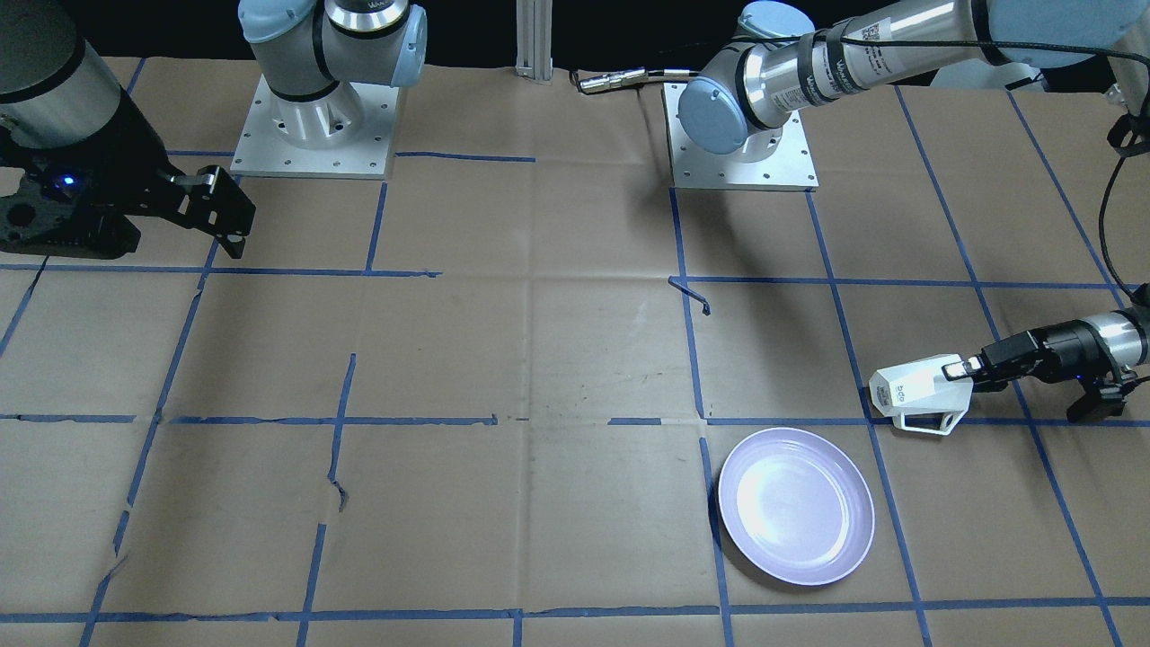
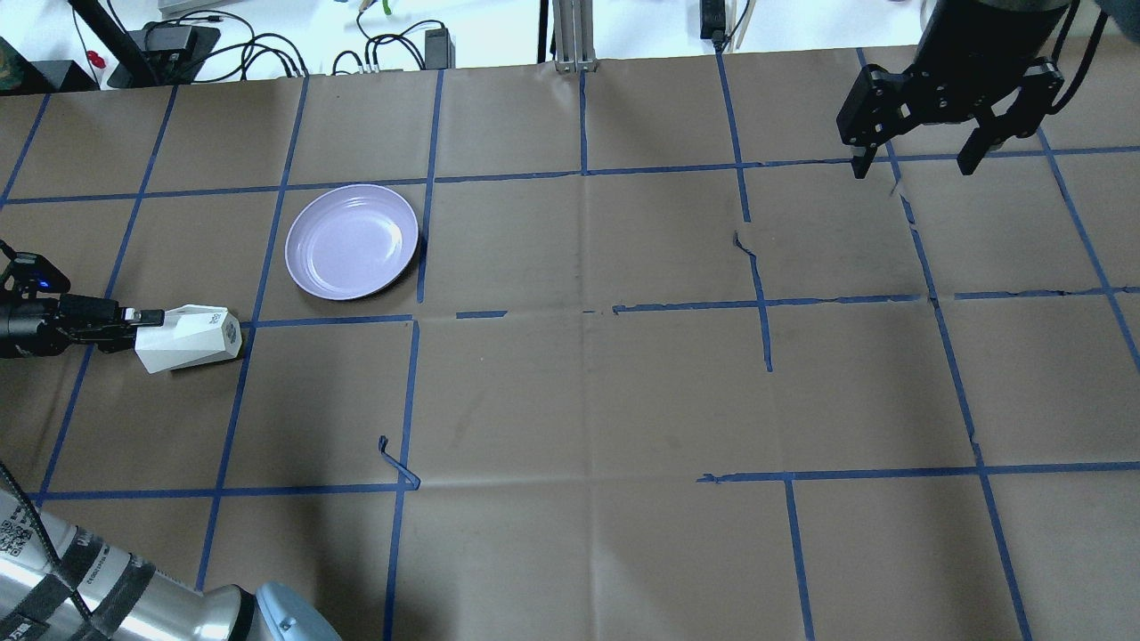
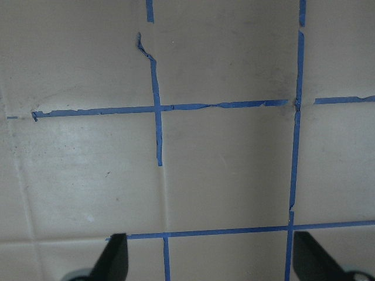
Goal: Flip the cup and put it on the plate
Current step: 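Lift the white cup with the left gripper and rotate it upright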
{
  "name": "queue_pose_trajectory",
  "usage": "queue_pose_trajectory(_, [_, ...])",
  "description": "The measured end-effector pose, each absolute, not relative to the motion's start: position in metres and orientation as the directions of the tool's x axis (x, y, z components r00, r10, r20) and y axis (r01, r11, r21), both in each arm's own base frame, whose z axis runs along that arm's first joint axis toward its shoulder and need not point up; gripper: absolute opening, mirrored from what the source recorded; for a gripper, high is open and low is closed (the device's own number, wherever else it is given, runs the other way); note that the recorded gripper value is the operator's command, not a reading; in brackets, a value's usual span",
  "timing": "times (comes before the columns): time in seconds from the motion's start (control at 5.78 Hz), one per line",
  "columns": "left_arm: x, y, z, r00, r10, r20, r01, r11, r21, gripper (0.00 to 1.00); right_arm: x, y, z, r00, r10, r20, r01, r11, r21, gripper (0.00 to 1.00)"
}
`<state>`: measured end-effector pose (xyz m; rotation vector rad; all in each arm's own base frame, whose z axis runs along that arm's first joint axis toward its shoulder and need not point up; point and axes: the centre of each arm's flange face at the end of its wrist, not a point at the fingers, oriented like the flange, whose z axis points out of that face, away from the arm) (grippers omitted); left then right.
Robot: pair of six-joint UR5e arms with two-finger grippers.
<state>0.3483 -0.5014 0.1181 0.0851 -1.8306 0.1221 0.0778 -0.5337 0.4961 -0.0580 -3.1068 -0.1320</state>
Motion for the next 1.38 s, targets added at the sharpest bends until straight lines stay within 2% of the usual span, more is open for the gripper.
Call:
queue_pose_trajectory(0.35, [0.348, -0.502, 0.140, -0.258, -0.001, 0.966, -0.131, 0.991, -0.034, 0.00, 0.078, -0.534, 0.496, -0.999, 0.036, 0.033, 0.039, 0.996, 0.084, 1.00])
queue_pose_trajectory(1.04, [0.315, -0.476, 0.358, -0.420, -0.173, 0.891, -0.249, 0.966, 0.070, 0.00, 0.078, -0.534, 0.496, -0.999, 0.036, 0.033, 0.039, 0.996, 0.084, 1.00])
queue_pose_trajectory(1.38, [0.249, -0.511, 0.421, -0.598, -0.254, 0.760, -0.281, 0.955, 0.098, 0.00, 0.078, -0.534, 0.496, -0.999, 0.036, 0.033, 0.039, 0.996, 0.084, 1.00])
